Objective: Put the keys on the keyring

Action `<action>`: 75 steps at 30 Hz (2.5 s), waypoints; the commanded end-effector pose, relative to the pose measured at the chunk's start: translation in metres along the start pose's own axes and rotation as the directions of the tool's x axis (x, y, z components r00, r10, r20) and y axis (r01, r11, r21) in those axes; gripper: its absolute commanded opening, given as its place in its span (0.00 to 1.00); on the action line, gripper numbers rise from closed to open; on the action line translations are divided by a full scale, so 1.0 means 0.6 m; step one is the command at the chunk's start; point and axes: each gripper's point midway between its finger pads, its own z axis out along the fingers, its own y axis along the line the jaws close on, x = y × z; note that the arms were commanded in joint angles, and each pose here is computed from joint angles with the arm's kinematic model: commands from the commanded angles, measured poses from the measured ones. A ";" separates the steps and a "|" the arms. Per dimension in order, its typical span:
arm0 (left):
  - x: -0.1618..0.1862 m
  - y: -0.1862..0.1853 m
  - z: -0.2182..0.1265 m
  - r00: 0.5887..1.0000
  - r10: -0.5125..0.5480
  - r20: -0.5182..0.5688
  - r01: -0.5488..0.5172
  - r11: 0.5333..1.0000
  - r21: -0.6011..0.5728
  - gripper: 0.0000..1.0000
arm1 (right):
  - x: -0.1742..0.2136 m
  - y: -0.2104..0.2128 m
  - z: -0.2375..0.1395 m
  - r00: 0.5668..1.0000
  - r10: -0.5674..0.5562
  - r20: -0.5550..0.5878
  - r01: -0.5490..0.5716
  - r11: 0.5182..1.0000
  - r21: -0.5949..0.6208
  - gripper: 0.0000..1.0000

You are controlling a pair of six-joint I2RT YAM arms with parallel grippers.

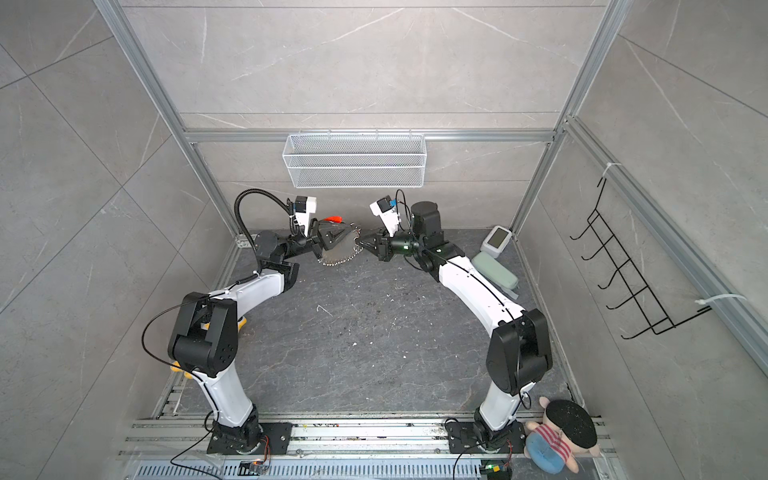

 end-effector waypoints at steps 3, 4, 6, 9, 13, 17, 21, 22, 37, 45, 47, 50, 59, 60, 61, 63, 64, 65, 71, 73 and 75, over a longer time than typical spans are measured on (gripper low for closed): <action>-0.055 -0.042 0.009 0.991 0.125 0.054 -0.128 0.991 0.049 0.00 | -0.009 0.005 -0.004 1.000 -0.025 -0.004 0.025 0.999 0.026 0.18; -0.055 -0.039 0.009 0.990 0.126 0.060 -0.129 0.991 0.043 0.00 | -0.005 0.011 -0.003 1.000 -0.024 -0.011 0.024 1.000 0.019 0.18; -0.056 -0.033 0.009 0.990 0.125 0.071 -0.128 0.991 0.027 0.00 | 0.008 0.022 0.003 1.000 -0.011 -0.027 0.011 1.000 -0.004 0.21; -0.060 -0.027 0.009 0.988 0.126 0.087 -0.128 0.992 0.009 0.00 | 0.026 0.041 0.013 0.998 0.012 -0.054 -0.015 0.999 -0.044 0.30; -0.061 -0.027 0.009 0.988 0.127 0.090 -0.128 0.992 0.006 0.00 | 0.034 0.047 0.004 0.998 0.015 -0.062 -0.017 0.999 -0.033 0.37; -0.059 -0.029 0.009 0.989 0.117 0.086 -0.118 0.993 0.012 0.00 | 0.011 0.046 -0.036 0.999 -0.023 -0.043 0.025 0.998 0.053 0.41; -0.053 -0.034 0.010 0.993 0.101 0.067 -0.103 0.994 0.033 0.00 | -0.022 0.034 -0.074 0.998 -0.064 0.012 0.062 0.991 0.118 0.43; -0.051 -0.035 0.011 0.994 0.095 0.061 -0.098 0.994 0.039 0.00 | -0.028 0.030 -0.075 0.997 -0.068 0.022 0.065 0.990 0.124 0.43; -0.044 -0.045 0.018 0.999 0.048 0.022 -0.050 0.995 0.088 0.00 | -0.061 -0.003 -0.012 0.997 0.008 0.079 -0.003 0.998 -0.064 0.46; -0.039 -0.038 0.019 1.000 0.023 0.018 -0.025 0.996 0.087 0.00 | -0.059 0.005 -0.014 0.995 0.023 0.095 -0.014 0.995 -0.095 0.37; -0.039 -0.038 0.019 1.000 0.019 0.017 -0.020 0.996 0.088 0.00 | -0.058 0.007 -0.014 0.995 0.026 0.094 -0.016 0.995 -0.099 0.34; -0.040 -0.038 0.020 1.000 0.019 0.019 -0.020 0.996 0.088 0.00 | -0.058 0.007 -0.012 0.995 0.026 0.094 -0.016 0.995 -0.101 0.27; -0.035 -0.035 0.022 1.000 0.008 0.016 -0.009 0.996 0.089 0.00 | -0.058 0.018 -0.003 0.995 0.026 0.094 -0.014 0.992 -0.123 0.03; -0.035 -0.035 0.023 1.000 0.008 0.016 -0.010 0.996 0.090 0.00 | -0.058 0.017 -0.002 0.995 0.026 0.093 -0.015 0.992 -0.122 0.00; -0.034 -0.033 0.023 1.000 0.007 0.016 -0.008 0.996 0.089 0.00 | -0.057 0.019 -0.002 0.995 0.026 0.092 -0.014 0.992 -0.123 0.00; -0.032 -0.032 0.023 1.000 0.005 0.014 -0.006 0.996 0.089 0.00 | -0.056 0.018 -0.002 0.996 0.023 0.089 -0.012 0.993 -0.116 0.00; -0.031 -0.031 0.023 1.000 0.006 0.013 -0.007 0.996 0.089 0.00 | -0.054 0.015 -0.003 0.996 0.023 0.085 -0.014 0.994 -0.106 0.00; -0.030 -0.030 0.023 1.000 0.008 0.012 -0.009 0.996 0.088 0.00 | -0.054 0.015 -0.004 0.996 0.019 0.084 -0.011 0.995 -0.097 0.00; -0.017 -0.016 0.012 0.999 0.046 0.006 -0.046 0.997 0.069 0.23 | -0.036 -0.006 -0.013 0.999 -0.037 0.028 0.036 0.999 0.034 0.00; -0.016 -0.013 0.001 0.996 0.085 0.003 -0.085 0.995 0.056 0.25 | -0.028 -0.013 -0.018 0.998 -0.061 -0.002 0.061 0.995 0.077 0.00; -0.017 -0.008 -0.012 0.992 0.123 -0.011 -0.122 0.992 0.044 0.25 | -0.020 -0.020 -0.022 0.996 -0.084 -0.032 0.087 0.990 0.110 0.00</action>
